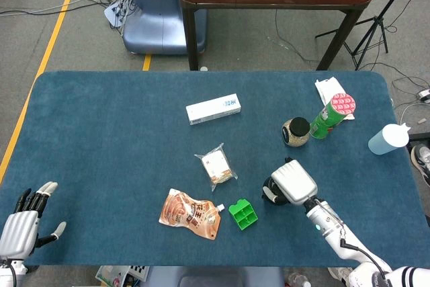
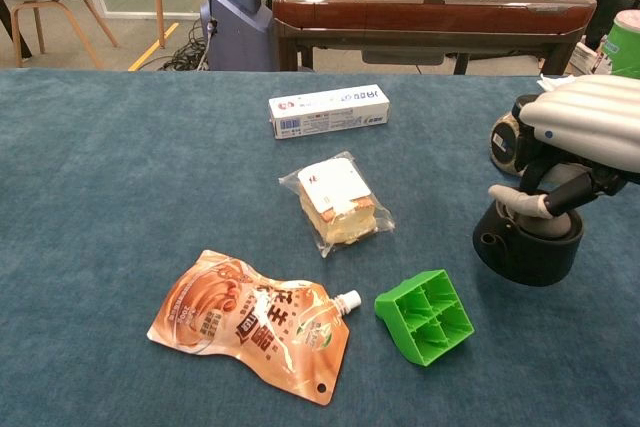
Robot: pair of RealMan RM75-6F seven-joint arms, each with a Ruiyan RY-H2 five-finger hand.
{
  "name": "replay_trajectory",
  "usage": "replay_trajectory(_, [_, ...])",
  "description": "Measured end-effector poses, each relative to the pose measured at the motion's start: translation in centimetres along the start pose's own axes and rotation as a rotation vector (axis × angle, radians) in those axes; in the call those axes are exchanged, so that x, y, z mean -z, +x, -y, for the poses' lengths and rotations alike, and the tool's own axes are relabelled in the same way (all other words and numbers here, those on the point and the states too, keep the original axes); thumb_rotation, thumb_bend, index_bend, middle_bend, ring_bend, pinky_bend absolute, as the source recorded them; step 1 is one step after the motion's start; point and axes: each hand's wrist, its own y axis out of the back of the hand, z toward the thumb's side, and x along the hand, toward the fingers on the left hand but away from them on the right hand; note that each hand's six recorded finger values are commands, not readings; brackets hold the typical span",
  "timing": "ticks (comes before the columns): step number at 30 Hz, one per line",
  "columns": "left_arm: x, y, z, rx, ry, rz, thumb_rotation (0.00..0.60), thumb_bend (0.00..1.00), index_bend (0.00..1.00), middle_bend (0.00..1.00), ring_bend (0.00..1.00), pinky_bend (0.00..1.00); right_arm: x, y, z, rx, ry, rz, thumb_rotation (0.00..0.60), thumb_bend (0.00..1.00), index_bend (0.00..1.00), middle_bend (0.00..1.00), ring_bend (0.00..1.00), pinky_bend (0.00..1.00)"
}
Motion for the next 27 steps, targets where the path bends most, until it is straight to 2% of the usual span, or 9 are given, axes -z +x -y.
replay_trajectory(12, [-0.15, 0.01, -0.03, -0.003, -0.002, 0.006, 0.600, 0.25, 0.09, 0.09, 0.13, 0.00, -0.40, -0.35, -0.47, -0.006, 0.087, -0.020, 0.371, 0.46, 1.00, 0.94, 0.84, 0.43])
replay_trajectory(27, [-0.09, 0.00, -0.01, -0.002, -0.002, 0.004, 0.600, 0.25, 0.09, 0.09, 0.13, 0.00, -0.49, -0.69, -0.72, -0.010, 0.102, -0.017, 0.371, 0.46, 1.00, 0.94, 0.84, 0.43])
